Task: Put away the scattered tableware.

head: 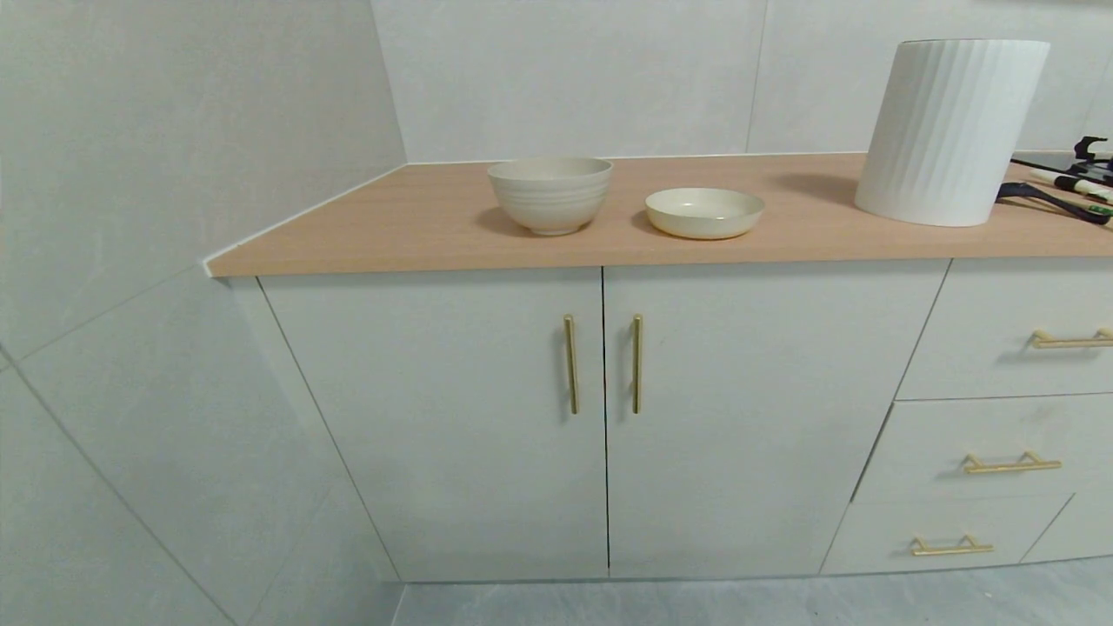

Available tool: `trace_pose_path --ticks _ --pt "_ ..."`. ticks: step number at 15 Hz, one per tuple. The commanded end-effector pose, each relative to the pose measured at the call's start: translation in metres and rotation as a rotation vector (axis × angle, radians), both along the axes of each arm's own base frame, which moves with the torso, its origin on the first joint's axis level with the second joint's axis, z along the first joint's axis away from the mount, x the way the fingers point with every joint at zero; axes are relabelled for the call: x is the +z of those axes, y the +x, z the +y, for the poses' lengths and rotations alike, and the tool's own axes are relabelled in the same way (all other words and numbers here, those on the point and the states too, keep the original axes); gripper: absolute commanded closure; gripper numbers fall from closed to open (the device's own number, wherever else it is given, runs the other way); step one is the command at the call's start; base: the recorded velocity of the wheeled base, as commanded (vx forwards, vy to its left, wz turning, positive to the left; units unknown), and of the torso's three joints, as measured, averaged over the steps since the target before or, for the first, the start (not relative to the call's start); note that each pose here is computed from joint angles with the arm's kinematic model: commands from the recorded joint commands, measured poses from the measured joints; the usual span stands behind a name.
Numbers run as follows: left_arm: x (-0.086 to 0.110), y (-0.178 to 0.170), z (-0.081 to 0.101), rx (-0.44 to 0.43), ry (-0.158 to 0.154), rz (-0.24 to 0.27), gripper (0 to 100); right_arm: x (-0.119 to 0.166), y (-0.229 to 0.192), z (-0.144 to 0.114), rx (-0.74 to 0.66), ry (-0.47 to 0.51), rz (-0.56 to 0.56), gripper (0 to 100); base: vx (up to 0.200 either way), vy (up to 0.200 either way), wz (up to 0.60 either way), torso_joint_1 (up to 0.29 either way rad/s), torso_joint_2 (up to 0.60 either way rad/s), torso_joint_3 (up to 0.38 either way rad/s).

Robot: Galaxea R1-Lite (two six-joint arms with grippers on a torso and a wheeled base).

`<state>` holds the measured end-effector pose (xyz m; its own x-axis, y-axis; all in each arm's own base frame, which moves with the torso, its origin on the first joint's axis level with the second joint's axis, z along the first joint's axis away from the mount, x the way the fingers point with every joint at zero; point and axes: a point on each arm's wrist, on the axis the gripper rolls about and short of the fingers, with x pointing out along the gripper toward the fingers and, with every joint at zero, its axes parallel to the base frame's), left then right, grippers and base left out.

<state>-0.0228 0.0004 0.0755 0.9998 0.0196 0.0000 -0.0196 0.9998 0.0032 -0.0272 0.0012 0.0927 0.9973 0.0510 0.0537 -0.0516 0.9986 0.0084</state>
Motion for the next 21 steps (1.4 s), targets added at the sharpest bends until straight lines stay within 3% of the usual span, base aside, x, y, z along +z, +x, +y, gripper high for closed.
trace_pose_path --ticks 1,6,8,11,17,21 --pt "0.0 0.0 0.0 0.0 0.0 0.002 0 0.032 -0.001 0.001 0.107 0.025 -0.033 0 0.0 0.0 0.0 0.0 0.0 0.0" --pt "0.0 0.0 0.0 0.0 0.0 0.002 0 0.082 0.032 0.005 0.262 0.021 0.113 0 0.0 0.0 0.0 0.0 0.0 0.0" --pt "0.0 0.0 0.0 0.0 0.0 0.0 0 0.09 0.074 0.009 0.352 0.024 0.299 0 0.0 0.0 0.0 0.0 0.0 0.0" --pt "0.0 0.0 0.0 0.0 0.0 0.002 0 0.093 0.128 0.026 0.471 -0.013 0.407 0 0.0 0.0 0.0 0.0 0.0 0.0" --pt "0.0 0.0 0.0 0.0 0.0 0.002 0 0.1 0.232 0.069 0.576 -0.003 0.389 0 0.0 0.0 0.0 0.0 0.0 0.0" --pt "0.0 0.0 0.0 0.0 0.0 0.002 0 0.108 0.265 0.104 0.663 0.0 0.384 0 0.0 0.0 0.0 0.0 0.0 0.0"
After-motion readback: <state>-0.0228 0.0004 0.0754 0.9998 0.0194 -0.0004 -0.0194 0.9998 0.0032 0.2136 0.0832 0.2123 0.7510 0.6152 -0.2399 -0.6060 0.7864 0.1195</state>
